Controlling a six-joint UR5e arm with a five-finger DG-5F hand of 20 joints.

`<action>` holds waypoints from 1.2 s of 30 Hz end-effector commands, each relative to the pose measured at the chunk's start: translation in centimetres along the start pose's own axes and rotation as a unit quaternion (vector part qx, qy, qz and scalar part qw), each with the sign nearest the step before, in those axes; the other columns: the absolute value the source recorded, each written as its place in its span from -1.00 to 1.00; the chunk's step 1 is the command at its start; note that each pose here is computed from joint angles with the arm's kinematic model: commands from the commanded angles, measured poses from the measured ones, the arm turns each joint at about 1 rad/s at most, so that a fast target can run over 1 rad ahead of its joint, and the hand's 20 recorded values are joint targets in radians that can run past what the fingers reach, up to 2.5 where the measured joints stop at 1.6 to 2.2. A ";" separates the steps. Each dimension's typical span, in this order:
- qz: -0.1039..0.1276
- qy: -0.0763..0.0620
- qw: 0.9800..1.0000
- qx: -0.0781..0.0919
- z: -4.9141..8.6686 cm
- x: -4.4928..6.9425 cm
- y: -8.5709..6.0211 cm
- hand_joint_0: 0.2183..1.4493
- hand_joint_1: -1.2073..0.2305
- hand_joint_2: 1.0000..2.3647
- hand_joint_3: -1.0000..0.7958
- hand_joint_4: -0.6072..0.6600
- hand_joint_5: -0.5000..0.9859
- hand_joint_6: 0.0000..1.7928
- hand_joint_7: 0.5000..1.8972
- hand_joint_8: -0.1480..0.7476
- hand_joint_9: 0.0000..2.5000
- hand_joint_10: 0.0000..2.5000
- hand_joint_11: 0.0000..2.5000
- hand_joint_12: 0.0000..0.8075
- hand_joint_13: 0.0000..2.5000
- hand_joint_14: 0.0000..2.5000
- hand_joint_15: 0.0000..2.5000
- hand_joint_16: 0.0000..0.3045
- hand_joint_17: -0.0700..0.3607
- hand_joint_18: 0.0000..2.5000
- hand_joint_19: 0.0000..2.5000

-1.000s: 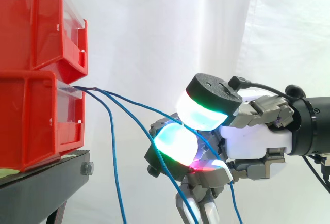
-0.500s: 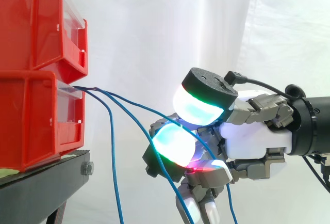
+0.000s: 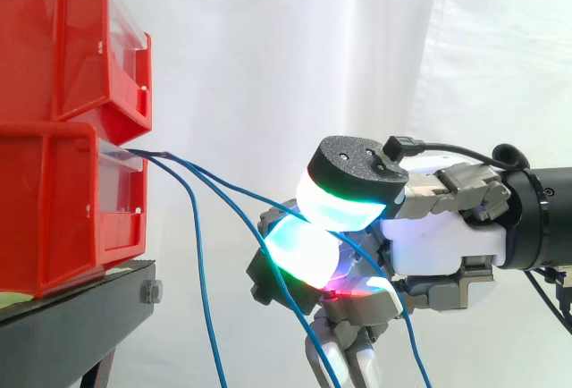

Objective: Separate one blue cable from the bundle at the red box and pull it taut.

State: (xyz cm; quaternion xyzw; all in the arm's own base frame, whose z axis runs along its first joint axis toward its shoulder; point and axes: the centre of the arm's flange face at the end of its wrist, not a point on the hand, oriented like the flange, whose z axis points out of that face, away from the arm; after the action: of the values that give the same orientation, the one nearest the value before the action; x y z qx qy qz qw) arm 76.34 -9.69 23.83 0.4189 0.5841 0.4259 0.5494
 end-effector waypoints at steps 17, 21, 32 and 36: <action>0.050 -0.004 0.999 0.002 0.0 0.2 0.3 -0.28 -0.53 -0.99 0.25 -0.32 -0.47 0.00 0.26 0.15 -0.07 -0.98 -0.21 0.06 -0.30 -0.99 -0.58 -0.62 -0.07 -0.21 -0.49; 0.050 -0.007 0.999 -0.004 -0.2 -0.1 1.4 -0.27 -0.51 -0.98 0.24 -0.35 -0.48 0.02 0.18 0.15 -0.08 -0.98 -0.17 0.06 -0.32 -0.99 -0.58 -0.63 -0.08 -0.23 -0.48; 0.052 -0.001 0.998 0.020 -1.4 -0.7 2.7 -0.27 -0.49 -0.98 0.22 -0.33 -0.49 0.03 0.09 0.16 -0.10 -0.99 -0.03 0.03 -0.31 -0.98 -0.52 -0.64 -0.11 -0.23 -0.48; 0.079 -0.001 0.997 0.025 -1.6 -0.8 2.6 -0.27 -0.48 -0.98 0.21 -0.33 -0.49 0.03 0.08 0.17 -0.11 -0.99 0.01 0.02 -0.27 -0.98 -0.46 -0.66 -0.13 -0.21 -0.48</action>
State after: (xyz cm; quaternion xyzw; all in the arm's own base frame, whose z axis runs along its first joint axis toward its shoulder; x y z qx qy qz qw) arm 75.03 -9.65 26.65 0.4646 0.5660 0.4456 0.5151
